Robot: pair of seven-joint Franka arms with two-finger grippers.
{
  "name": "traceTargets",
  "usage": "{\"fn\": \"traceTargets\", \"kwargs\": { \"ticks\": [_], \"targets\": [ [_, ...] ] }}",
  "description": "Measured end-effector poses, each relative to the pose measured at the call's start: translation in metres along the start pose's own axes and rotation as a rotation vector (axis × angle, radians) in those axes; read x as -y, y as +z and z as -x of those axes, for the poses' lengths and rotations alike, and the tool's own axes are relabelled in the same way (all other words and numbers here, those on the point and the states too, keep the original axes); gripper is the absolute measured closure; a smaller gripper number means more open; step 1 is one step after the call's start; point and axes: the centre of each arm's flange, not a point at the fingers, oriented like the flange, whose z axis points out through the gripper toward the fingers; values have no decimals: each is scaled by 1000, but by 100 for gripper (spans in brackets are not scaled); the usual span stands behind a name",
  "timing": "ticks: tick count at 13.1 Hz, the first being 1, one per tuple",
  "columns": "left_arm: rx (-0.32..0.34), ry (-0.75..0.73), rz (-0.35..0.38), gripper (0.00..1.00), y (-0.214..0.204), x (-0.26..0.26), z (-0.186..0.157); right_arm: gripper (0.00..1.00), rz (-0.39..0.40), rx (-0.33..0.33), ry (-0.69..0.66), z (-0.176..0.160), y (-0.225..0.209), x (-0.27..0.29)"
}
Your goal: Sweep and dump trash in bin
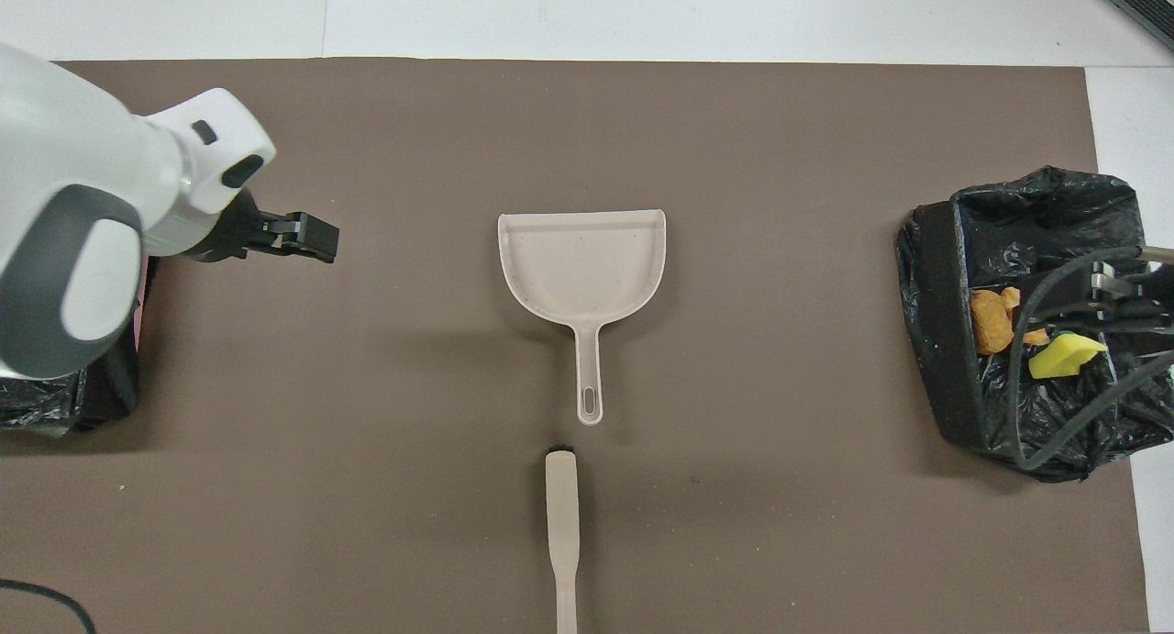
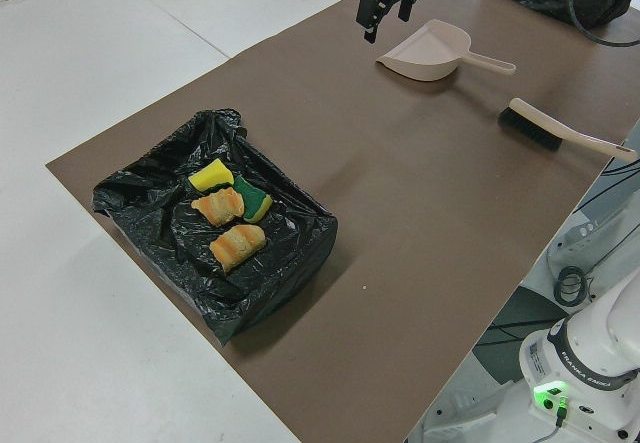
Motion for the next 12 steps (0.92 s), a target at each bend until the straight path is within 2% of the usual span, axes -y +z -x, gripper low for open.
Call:
{"fn": "traceTargets", "kwargs": {
  "ticks": [4,9,12],
  "targets": [
    [11,34,-12,0,-38,53,22,0,-5,-14,0,-2,-1,1],
    [12,-61,-28,0,-57,124,39,0,-14,-48,0,-5,-4,2],
    [24,-64,-26,0,-76,123,49,0,-14,-48,0,-5,-4,2]
  ]
}}
